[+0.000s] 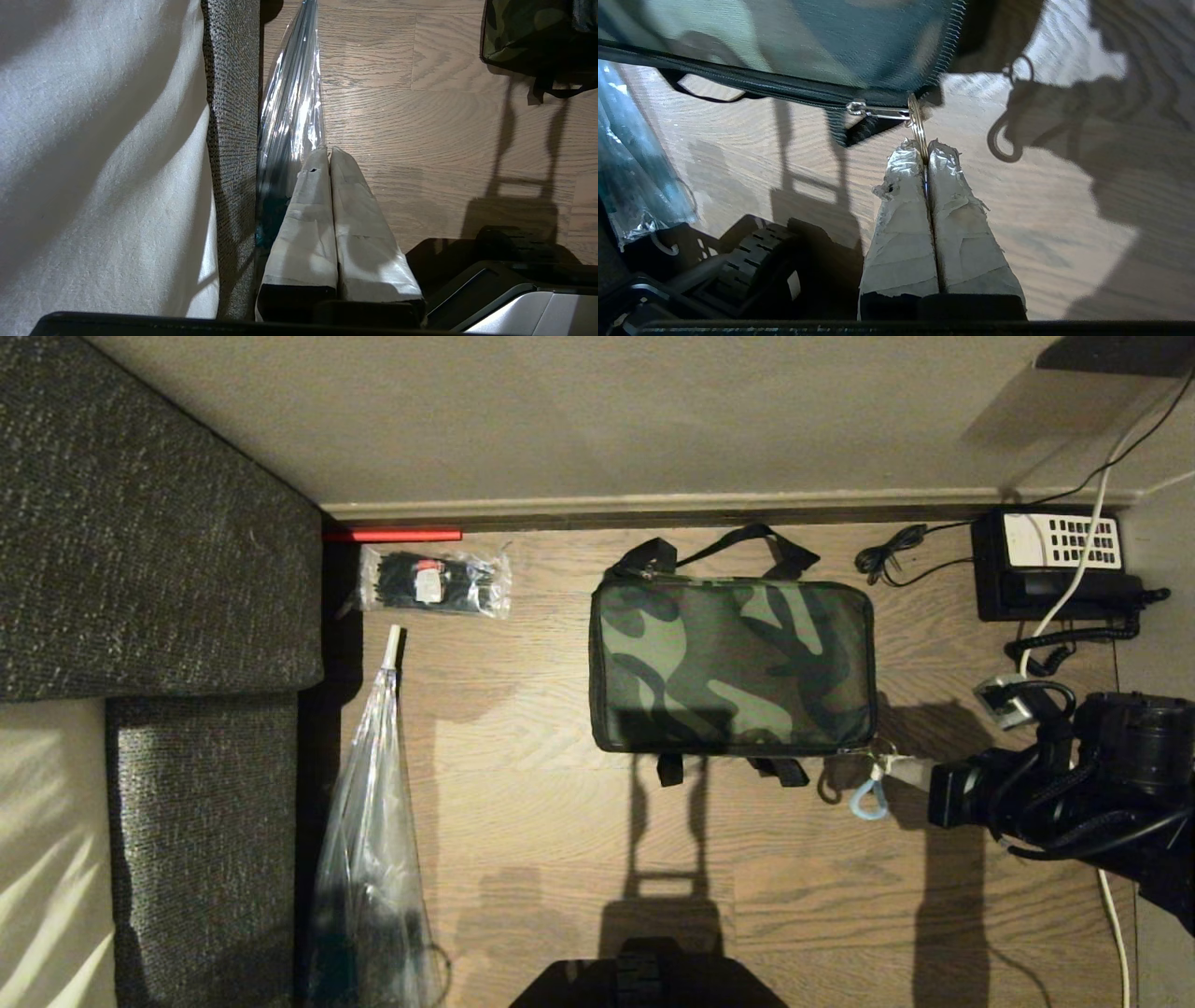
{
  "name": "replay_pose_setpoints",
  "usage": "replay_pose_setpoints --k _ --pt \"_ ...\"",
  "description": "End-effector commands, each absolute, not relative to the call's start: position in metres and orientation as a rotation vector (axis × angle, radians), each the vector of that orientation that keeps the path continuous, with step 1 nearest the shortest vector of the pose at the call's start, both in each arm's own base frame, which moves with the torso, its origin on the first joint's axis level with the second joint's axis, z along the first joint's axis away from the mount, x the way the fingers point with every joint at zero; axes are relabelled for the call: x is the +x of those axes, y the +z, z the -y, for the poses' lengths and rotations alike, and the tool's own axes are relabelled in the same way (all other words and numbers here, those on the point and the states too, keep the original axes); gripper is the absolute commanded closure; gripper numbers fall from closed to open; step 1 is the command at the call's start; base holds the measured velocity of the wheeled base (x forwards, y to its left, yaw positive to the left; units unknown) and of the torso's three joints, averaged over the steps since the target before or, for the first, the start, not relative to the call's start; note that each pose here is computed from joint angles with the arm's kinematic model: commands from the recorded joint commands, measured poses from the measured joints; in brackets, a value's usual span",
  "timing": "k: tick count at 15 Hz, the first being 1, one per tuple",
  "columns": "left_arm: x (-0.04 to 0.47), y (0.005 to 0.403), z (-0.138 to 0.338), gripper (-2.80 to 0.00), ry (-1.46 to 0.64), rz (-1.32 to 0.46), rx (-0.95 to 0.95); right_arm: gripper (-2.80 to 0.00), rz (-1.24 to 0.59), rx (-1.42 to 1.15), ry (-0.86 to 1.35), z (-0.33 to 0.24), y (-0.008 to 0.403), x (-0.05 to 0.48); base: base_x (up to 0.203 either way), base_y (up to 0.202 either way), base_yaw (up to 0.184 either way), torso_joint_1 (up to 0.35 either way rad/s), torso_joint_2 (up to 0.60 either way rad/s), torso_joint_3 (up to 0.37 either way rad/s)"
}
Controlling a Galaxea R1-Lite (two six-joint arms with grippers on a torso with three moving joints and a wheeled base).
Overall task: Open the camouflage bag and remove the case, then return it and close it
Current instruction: Open the top of the storage box
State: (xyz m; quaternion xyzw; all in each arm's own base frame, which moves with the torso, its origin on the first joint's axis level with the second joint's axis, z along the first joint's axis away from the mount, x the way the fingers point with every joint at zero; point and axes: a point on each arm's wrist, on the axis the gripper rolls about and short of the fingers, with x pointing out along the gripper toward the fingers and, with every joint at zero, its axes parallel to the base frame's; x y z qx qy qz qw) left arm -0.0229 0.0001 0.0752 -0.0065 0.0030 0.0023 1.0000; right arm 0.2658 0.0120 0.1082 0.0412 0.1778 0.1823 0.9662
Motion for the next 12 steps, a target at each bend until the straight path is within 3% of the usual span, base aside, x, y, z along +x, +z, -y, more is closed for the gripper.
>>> replay_pose_setpoints --k 1,12 --pt "-0.023 0.075 0.000 0.00 0.006 -0.005 -0.014 0.00 -0.363 0.084 0.345 -0.004 0.108 0.267 0.000 0.000 0.000 0.000 0.00 0.000" --pt "-0.023 0.075 0.000 0.00 0.006 -0.006 -0.014 0.00 -0.335 0.062 0.353 0.018 0.116 0.279 0.000 0.000 0.000 0.000 0.00 0.000"
